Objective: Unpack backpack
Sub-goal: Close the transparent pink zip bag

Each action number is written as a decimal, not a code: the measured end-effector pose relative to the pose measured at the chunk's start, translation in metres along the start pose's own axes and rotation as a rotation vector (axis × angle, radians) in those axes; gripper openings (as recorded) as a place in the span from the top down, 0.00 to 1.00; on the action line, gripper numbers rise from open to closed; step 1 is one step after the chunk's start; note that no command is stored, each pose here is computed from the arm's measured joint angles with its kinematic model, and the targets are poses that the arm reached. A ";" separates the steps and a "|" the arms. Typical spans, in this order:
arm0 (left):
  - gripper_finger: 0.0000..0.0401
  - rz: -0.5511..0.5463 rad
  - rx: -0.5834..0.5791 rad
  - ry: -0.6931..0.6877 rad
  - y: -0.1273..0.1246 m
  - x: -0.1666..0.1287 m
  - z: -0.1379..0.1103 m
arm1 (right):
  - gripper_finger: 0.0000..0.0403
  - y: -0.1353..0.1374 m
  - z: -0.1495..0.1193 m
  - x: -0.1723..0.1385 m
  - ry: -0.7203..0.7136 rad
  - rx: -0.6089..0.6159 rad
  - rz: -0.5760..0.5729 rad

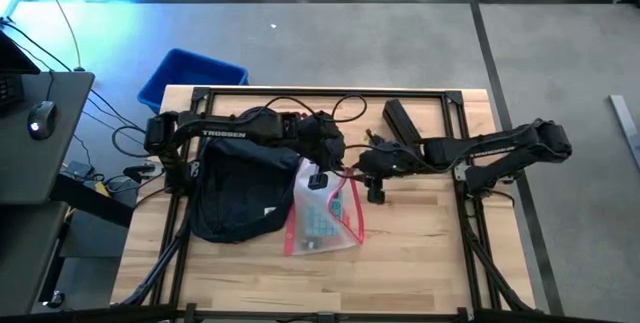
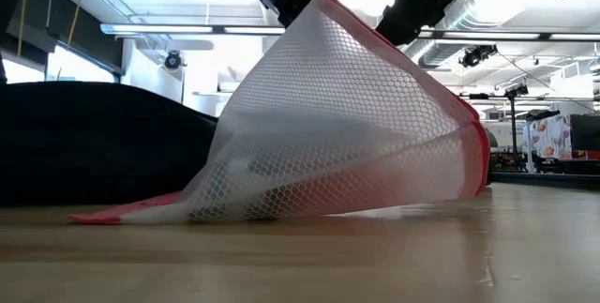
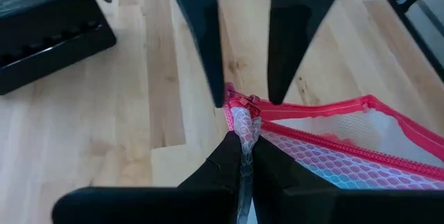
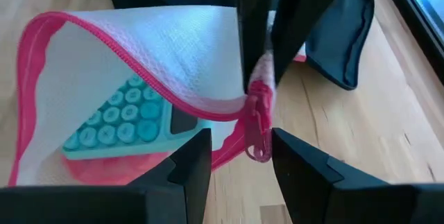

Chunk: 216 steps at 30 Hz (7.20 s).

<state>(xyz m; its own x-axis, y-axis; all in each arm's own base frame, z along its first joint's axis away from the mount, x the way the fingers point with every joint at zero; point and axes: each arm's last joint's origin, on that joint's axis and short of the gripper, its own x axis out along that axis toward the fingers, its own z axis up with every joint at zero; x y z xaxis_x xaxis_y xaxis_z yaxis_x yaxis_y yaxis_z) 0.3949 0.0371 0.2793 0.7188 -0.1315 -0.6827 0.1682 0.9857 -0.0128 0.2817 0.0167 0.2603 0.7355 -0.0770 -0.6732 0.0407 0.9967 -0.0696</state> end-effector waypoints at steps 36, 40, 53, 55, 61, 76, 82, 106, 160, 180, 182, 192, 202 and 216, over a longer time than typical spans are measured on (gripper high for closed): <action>1.00 0.111 -0.023 0.028 0.001 0.000 -0.001 | 1.00 0.035 -0.015 0.021 0.140 0.267 0.088; 1.00 0.106 -0.051 0.030 -0.001 0.000 -0.001 | 1.00 0.028 -0.006 -0.005 0.044 0.304 0.037; 1.00 0.093 -0.121 0.002 -0.010 -0.017 0.005 | 0.71 0.025 -0.001 -0.007 -0.056 0.425 -0.113; 1.00 0.088 -0.133 0.001 -0.012 -0.018 0.006 | 0.65 0.024 0.002 -0.007 -0.094 0.432 -0.134; 1.00 0.096 -0.152 -0.048 -0.022 -0.038 0.015 | 0.52 0.025 0.011 -0.011 -0.177 0.404 -0.091; 1.00 0.271 -0.225 -0.064 -0.019 -0.069 0.016 | 0.45 0.023 0.010 -0.016 -0.129 0.379 0.031; 1.00 0.273 -0.224 -0.062 -0.019 -0.069 0.016 | 0.47 0.034 -0.014 -0.021 0.129 0.306 0.096; 1.00 0.320 -0.213 -0.081 -0.022 -0.079 0.018 | 0.98 0.058 -0.047 0.030 0.425 0.144 0.066; 0.61 0.087 -0.750 -0.013 -0.013 0.013 -0.169 | 1.00 0.055 -0.042 -0.034 0.378 0.032 0.130; 0.54 -0.103 -0.872 -0.138 0.002 0.064 -0.186 | 1.00 0.055 -0.042 -0.032 0.374 0.076 0.124; 0.56 -0.112 -0.867 -0.153 0.003 0.066 -0.185 | 1.00 0.056 -0.042 -0.031 0.379 0.076 0.129; 0.97 -0.177 -0.764 -0.185 0.002 0.052 -0.159 | 1.00 0.055 -0.046 -0.029 0.419 0.126 0.077; 1.00 -0.059 -0.392 -0.315 -0.031 -0.021 -0.090 | 1.00 0.045 -0.056 -0.034 0.481 0.010 -0.132; 1.00 0.035 -0.213 -0.506 -0.086 -0.060 -0.063 | 0.70 0.021 -0.026 -0.105 0.317 0.057 -0.105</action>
<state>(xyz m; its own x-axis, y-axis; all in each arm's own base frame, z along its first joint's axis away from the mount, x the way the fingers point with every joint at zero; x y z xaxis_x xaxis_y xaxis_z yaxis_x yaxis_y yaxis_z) 0.2950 -0.0336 0.2751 0.9651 -0.0804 -0.2493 0.0353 0.9830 -0.1800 0.1876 0.0450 0.3101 0.4786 -0.1740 -0.8606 0.1498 0.9820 -0.1152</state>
